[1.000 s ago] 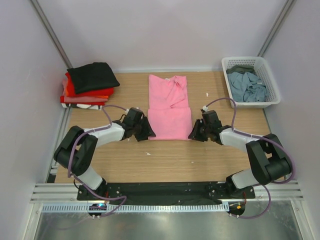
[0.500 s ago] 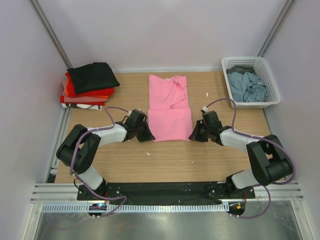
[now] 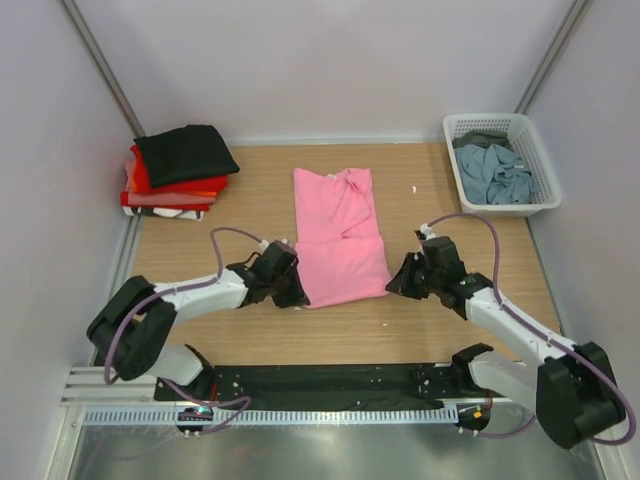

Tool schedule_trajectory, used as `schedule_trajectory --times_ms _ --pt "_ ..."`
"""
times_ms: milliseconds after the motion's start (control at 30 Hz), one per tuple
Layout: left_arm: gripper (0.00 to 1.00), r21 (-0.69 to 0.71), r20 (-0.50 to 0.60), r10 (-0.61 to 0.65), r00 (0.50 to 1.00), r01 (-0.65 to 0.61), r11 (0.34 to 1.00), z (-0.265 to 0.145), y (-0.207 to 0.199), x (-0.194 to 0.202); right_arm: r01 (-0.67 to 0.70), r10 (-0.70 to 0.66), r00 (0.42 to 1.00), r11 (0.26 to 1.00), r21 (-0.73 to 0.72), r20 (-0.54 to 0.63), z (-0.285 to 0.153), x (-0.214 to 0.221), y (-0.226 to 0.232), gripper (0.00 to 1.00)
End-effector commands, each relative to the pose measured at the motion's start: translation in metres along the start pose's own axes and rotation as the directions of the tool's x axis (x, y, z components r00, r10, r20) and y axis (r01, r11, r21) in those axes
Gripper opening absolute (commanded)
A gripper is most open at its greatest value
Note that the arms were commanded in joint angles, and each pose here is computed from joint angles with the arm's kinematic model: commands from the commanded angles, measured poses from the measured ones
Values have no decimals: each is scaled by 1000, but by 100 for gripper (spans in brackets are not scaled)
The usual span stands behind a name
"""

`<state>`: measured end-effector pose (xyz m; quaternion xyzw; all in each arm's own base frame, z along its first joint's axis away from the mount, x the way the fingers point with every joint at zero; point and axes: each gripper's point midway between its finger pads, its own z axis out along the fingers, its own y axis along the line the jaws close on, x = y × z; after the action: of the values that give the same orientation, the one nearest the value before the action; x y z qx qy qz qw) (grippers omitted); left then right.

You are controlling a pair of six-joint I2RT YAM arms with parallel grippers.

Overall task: Fold and stack the t-shirts
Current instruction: Fold the tshirt

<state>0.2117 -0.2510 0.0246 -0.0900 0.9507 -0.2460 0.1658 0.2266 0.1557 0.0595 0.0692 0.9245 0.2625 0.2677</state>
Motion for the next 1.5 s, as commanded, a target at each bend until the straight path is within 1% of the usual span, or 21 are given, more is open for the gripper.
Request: schedule_trajectory --times_ms 0,33,100,233,367,400,500,600,633,700,733,867,1033,1067,1200,1267,1367,1400,1467 --pt "0 -61 21 21 1000 -20 998 -25 9 14 -30 29 999 1000 -8 -25 -19 17 -1 1" --pt "0 -77 43 31 999 -28 997 -29 10 13 -57 57 998 998 -12 -38 -21 25 -2 1" --pt "0 -79 56 56 997 -52 996 -40 7 19 -73 73 997 996 -42 -18 -29 25 3 1" --pt "0 -87 39 56 998 -52 995 -50 8 30 -110 106 993 991 -77 -53 -40 36 12 1" --pt "0 -72 46 59 997 -56 996 -63 1 34 -100 97 995 990 -104 -33 -55 34 21 1" --pt "0 -62 59 57 997 -54 997 -68 -4 30 -93 92 996 990 -107 -19 -59 31 22 1" --pt "0 -98 90 78 993 -69 993 -79 -5 20 -70 70 998 995 -78 6 -63 20 23 1" --pt "2 -141 127 117 985 -99 985 -91 -15 3 -37 40 998 997 -64 38 -65 1 31 1" --pt "3 -137 143 126 982 -107 985 -99 -25 -6 -28 31 998 998 -61 48 -65 -10 36 1" --pt "4 -171 162 152 975 -124 977 -102 -28 -17 -11 13 997 999 -37 71 -64 -23 38 1" --pt "5 -177 167 164 972 -134 975 -105 -31 -21 2 3 996 999 -50 93 -68 -34 46 1" --pt "6 -167 197 156 968 -123 978 -117 -49 -50 12 -9 996 999 -34 92 -61 -52 55 1" --pt "5 -179 169 156 973 -125 976 -113 -50 -68 28 -28 995 1000 1 100 -53 -69 58 1" --pt "5 -180 168 141 976 -110 977 -111 -48 -74 34 -35 995 999 12 96 -51 -70 56 1" --pt "5 -172 146 123 982 -97 980 -105 -48 -82 33 -35 997 999 35 66 -42 -73 55 1" --pt "5 -177 123 120 985 -97 979 -100 -46 -84 35 -37 997 999 40 73 -41 -77 55 1" --pt "5 -163 84 99 992 -84 983 -90 -45 -93 43 -47 996 997 59 77 -36 -89 59 1" --pt "5 -157 79 91 993 -77 985 -89 -45 -97 54 -59 994 997 57 93 -37 -100 65 1" --pt "5 -129 61 62 996 -54 990 -84 -49 -110 56 -62 995 995 83 77 -26 -110 64 1"
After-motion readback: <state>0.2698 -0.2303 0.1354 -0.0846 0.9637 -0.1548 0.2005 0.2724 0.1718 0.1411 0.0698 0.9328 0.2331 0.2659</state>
